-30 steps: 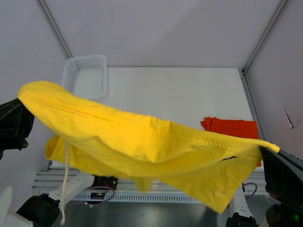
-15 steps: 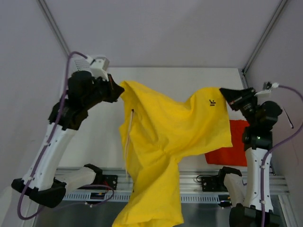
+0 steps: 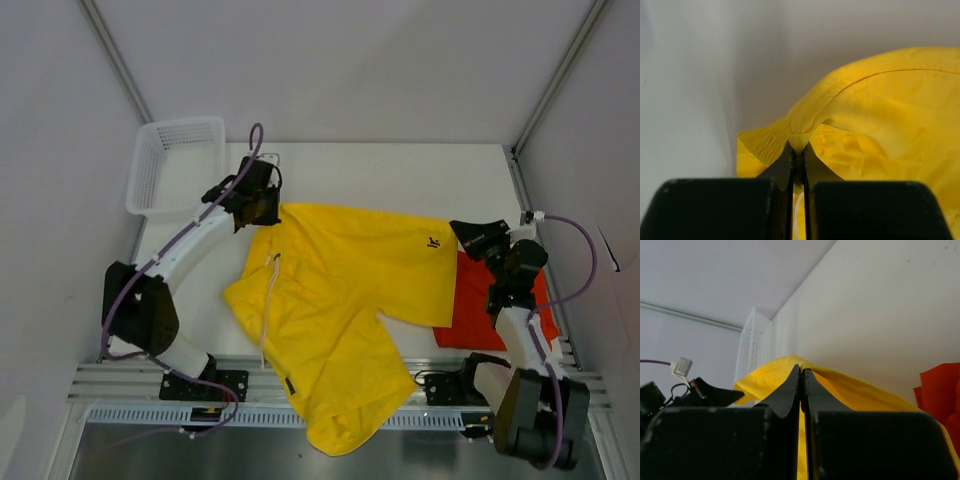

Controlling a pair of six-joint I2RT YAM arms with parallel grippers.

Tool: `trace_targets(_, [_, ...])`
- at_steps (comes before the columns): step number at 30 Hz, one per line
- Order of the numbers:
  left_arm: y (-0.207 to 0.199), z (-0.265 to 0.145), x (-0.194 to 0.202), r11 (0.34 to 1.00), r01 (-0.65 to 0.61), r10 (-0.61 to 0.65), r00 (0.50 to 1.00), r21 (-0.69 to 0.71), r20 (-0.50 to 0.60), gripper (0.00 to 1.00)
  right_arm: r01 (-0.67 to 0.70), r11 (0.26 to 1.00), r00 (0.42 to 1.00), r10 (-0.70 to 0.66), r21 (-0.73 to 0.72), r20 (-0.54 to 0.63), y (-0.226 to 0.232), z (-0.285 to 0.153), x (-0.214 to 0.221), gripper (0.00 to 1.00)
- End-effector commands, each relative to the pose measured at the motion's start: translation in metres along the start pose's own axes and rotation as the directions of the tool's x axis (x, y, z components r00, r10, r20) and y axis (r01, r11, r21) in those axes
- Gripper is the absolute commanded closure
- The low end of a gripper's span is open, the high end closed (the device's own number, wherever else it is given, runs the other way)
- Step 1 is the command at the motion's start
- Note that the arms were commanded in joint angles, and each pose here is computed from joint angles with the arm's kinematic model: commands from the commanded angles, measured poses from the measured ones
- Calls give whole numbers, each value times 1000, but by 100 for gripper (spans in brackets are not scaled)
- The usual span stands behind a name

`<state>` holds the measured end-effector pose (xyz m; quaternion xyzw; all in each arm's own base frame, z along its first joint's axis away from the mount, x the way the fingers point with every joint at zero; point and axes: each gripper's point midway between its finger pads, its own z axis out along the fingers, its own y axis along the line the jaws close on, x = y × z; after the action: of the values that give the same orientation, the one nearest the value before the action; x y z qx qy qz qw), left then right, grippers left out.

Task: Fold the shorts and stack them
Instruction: Flatten the shorts out

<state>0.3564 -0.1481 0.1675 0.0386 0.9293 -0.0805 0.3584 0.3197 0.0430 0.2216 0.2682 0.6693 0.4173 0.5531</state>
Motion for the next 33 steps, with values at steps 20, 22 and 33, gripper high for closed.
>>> trace_targets(20, [63,112,-98,996,-38,36,999,-75,-29,100,-86,986,992,72,-145,-99,-66,223,-33,100])
trace_targets(22, [64,125,-106,998,-26,25,999,-61,-32,100,-94,985,992,79,-145,-103,-74,245,-34,100])
trace_targets(33, [63,121,-151,998,58,-57,994,-4,92,1,-6,999,996,9,36,-91,-106,312,-56,1])
